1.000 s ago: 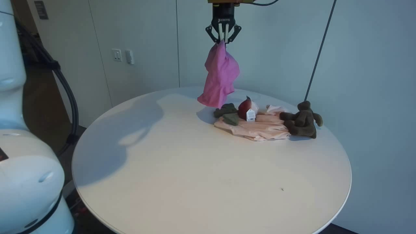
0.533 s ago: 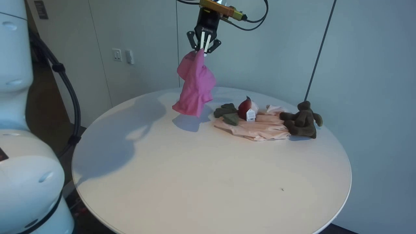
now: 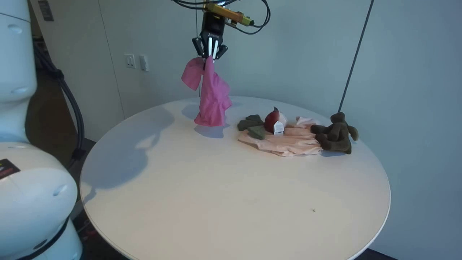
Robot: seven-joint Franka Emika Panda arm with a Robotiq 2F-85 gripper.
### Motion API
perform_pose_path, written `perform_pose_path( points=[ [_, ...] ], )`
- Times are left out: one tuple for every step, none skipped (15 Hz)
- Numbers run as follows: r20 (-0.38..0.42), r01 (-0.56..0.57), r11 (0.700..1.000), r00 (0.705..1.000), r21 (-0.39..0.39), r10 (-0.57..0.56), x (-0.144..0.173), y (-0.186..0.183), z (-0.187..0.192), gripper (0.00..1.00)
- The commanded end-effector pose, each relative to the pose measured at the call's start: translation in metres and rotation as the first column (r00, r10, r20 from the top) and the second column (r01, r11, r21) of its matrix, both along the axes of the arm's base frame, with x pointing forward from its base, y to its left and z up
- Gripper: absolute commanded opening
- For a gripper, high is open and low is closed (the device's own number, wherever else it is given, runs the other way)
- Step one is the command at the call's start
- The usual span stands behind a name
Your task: Move the items on the table to the left
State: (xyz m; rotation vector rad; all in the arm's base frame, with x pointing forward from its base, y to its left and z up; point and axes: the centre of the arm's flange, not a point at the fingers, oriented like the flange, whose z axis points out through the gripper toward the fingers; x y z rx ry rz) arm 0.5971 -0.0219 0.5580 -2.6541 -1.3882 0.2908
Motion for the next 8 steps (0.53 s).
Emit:
perform_pose_path(
  points=[
    [-0.045,-0.082,0.996,0.996,0.029,0.083,0.005,0.026,-0.019,0.03],
    [-0.053,-0.100,0.995,0.993,0.024,0.101,0.007,0.032,-0.026,0.03],
    [-0.059,-0.113,0.993,0.992,0.031,0.114,0.010,0.033,-0.033,0.04],
    [-0.053,-0.099,0.995,0.993,0.031,0.101,0.013,0.034,-0.038,0.09],
    [-0.053,-0.089,0.996,0.995,0.022,0.090,0.016,0.031,-0.039,0.33],
    [-0.052,-0.087,0.996,0.995,0.017,0.088,0.016,0.028,-0.041,0.34],
    [-0.040,-0.075,0.997,0.996,0.004,0.076,0.016,0.026,-0.041,0.36],
    [-0.011,-0.048,0.998,0.999,-0.027,0.048,0.016,0.020,-0.036,0.42]
  ],
)
